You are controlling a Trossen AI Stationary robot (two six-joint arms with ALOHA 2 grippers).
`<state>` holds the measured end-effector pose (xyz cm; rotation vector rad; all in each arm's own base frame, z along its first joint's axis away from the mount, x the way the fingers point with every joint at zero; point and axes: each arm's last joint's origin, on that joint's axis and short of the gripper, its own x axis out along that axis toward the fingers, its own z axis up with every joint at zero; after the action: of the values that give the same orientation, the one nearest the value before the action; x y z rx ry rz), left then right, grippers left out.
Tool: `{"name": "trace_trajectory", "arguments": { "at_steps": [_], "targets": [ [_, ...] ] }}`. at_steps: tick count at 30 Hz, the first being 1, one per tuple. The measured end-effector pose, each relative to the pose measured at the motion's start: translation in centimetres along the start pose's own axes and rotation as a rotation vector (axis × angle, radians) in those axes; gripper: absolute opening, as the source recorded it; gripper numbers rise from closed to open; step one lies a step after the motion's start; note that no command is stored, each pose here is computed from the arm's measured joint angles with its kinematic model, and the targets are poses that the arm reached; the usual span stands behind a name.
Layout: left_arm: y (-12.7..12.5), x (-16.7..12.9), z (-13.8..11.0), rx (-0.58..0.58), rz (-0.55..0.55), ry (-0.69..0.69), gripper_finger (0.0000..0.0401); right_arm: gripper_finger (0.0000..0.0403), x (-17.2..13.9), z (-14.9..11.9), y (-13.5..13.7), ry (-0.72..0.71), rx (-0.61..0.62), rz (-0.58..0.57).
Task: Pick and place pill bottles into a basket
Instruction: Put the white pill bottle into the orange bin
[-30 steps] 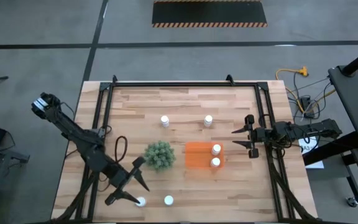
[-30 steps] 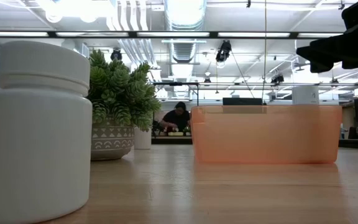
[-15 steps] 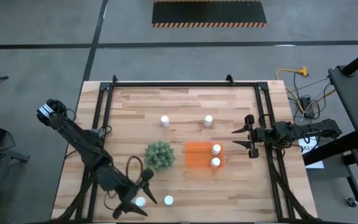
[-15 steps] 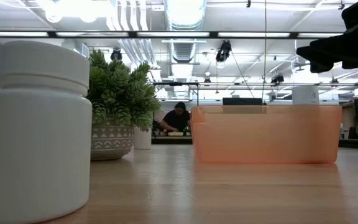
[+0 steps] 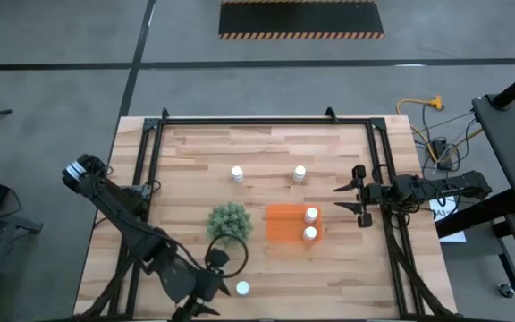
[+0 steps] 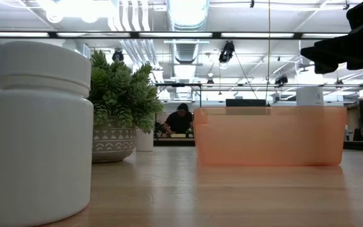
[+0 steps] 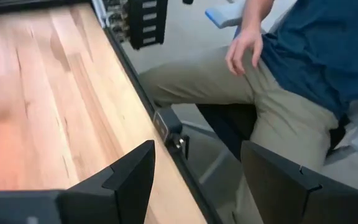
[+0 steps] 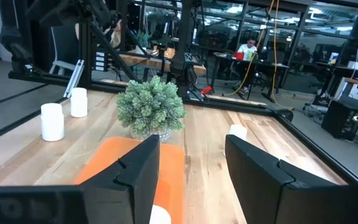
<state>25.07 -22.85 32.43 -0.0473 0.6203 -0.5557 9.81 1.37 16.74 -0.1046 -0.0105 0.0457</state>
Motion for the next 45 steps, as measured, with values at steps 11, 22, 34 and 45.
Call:
{"name": "trace_trajectory", "arguments": {
  "at_steps": [11,22,34,45],
  "targets": [
    [-0.4,-1.4,1.2,-0.664,0.006,0.014,0.0221,0.0171,0.0,0.0,0.0,0.0,-0.002,0.0],
    [-0.7,1.9,-0.4,-1.336,0.001,0.209,0.0221,0.0171,0.0,0.0,0.0,0.001,-0.002,0.0],
    [-2.2,4.0,-2.5,-1.67,0.104,0.471,0.0221,0.0172,0.0,0.0,0.0,0.001,-0.001,-0.001],
    [-2.5,-4.3,0.5,-1.663,0.633,0.314,0.0221,0.0172,0.0,0.0,0.0,0.001,-0.001,0.0]
  ]
}}
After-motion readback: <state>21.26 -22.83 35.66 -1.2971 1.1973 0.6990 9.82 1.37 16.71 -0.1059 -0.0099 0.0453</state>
